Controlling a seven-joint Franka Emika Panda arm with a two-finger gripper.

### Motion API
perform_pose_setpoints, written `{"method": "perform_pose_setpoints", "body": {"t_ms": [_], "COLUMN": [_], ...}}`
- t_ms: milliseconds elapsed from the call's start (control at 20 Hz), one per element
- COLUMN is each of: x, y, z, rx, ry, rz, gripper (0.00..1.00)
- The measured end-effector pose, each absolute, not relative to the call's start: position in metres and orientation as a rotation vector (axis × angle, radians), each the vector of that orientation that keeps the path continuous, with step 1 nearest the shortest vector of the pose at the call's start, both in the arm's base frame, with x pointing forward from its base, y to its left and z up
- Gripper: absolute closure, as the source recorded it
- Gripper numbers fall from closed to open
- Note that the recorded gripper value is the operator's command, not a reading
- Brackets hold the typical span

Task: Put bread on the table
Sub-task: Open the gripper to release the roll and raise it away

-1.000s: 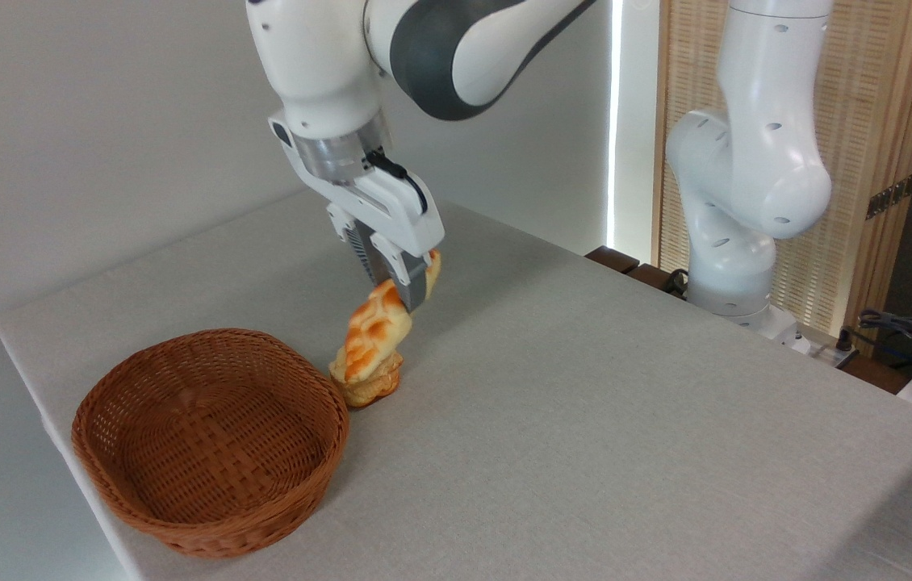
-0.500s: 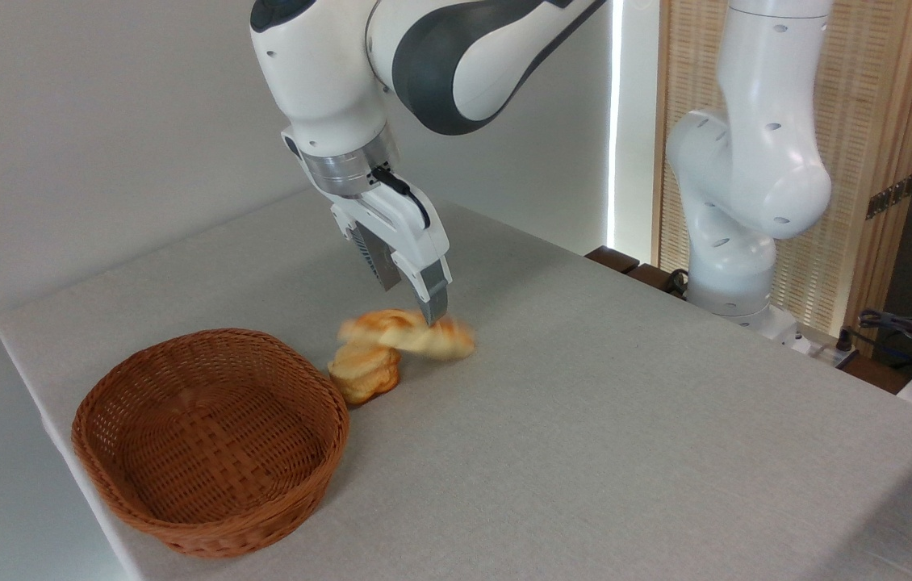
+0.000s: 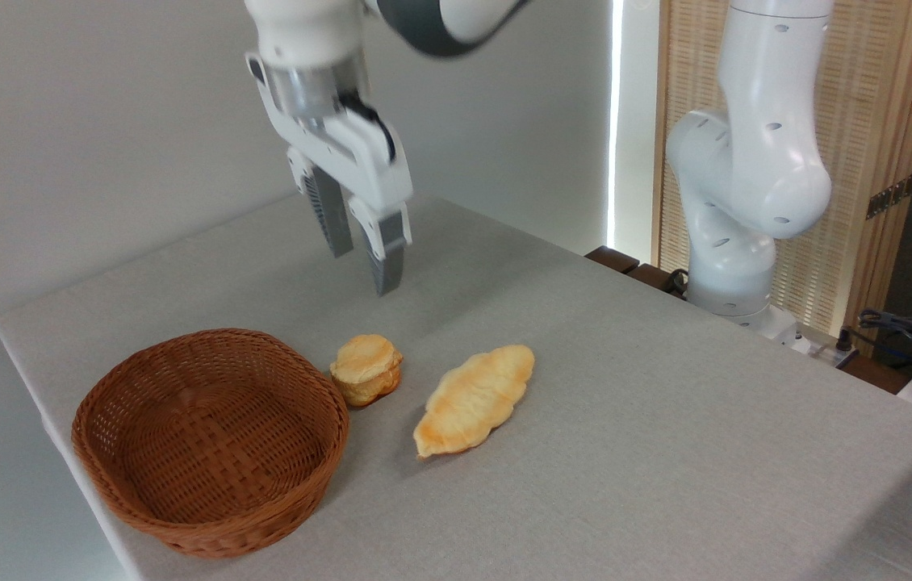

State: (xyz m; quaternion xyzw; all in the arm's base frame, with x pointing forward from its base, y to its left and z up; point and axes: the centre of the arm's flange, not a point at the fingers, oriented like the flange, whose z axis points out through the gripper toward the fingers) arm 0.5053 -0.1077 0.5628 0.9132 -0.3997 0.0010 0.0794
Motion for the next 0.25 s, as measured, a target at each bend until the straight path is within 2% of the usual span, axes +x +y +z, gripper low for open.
{"method": "perform_pose_setpoints", "body": {"t_ms": [100,250], "x": [0.5086,0.5133], "y": [-0.1035,-0.1039], "z": [0.5760,0.5767], "rx": [2.802,2.843], "ry": [-1.260,-1.302], "rz": [0.020,0.040], "gripper": [0.00,0.00]}}
